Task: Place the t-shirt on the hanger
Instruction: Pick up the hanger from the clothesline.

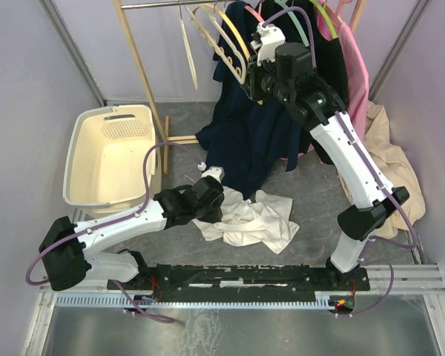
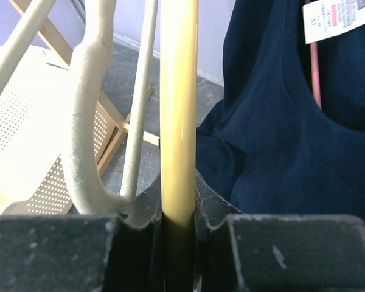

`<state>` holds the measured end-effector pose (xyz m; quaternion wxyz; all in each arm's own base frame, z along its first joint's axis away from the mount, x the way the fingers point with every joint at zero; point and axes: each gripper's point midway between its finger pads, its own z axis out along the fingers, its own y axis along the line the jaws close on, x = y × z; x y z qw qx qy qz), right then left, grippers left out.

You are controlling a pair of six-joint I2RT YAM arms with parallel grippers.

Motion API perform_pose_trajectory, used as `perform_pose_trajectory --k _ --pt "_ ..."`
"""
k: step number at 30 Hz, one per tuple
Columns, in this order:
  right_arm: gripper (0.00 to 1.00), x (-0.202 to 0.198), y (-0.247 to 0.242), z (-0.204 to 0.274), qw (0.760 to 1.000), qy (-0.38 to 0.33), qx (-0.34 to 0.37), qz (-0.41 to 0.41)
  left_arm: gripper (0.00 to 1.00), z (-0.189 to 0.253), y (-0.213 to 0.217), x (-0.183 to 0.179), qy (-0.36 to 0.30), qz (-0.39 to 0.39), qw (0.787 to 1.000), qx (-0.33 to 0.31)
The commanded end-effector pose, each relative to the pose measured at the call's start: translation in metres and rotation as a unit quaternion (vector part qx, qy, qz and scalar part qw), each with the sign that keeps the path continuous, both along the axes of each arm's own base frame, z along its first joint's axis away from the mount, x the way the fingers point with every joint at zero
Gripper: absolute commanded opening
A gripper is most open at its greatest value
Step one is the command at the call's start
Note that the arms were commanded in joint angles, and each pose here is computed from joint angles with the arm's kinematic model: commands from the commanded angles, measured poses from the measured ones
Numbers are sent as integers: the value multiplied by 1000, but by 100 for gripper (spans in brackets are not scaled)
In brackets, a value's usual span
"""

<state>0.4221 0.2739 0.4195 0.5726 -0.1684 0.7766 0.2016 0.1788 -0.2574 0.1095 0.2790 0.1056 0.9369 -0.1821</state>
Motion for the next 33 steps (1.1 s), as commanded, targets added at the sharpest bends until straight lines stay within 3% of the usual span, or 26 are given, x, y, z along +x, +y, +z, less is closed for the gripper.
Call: perform_pose_trajectory --k 1,9,16,24,33 --pt "1 -17 -21 73 995 -91 43 -14 3 13 -1 7 -23 -11 1000 -2" --pt "1 -30 -37 100 990 -128 51 -30 3 15 -1 7 -24 -10 1000 -3" --pt "1 -35 -51 95 992 -111 26 -52 3 16 0 8 -26 -8 1000 -2" --pt "1 -59 -53 66 998 -53 -4 -19 3 17 -2 11 -28 -9 1000 1" --pt "1 -81 -70 78 996 -83 13 -28 3 17 -2 11 -27 -7 1000 3"
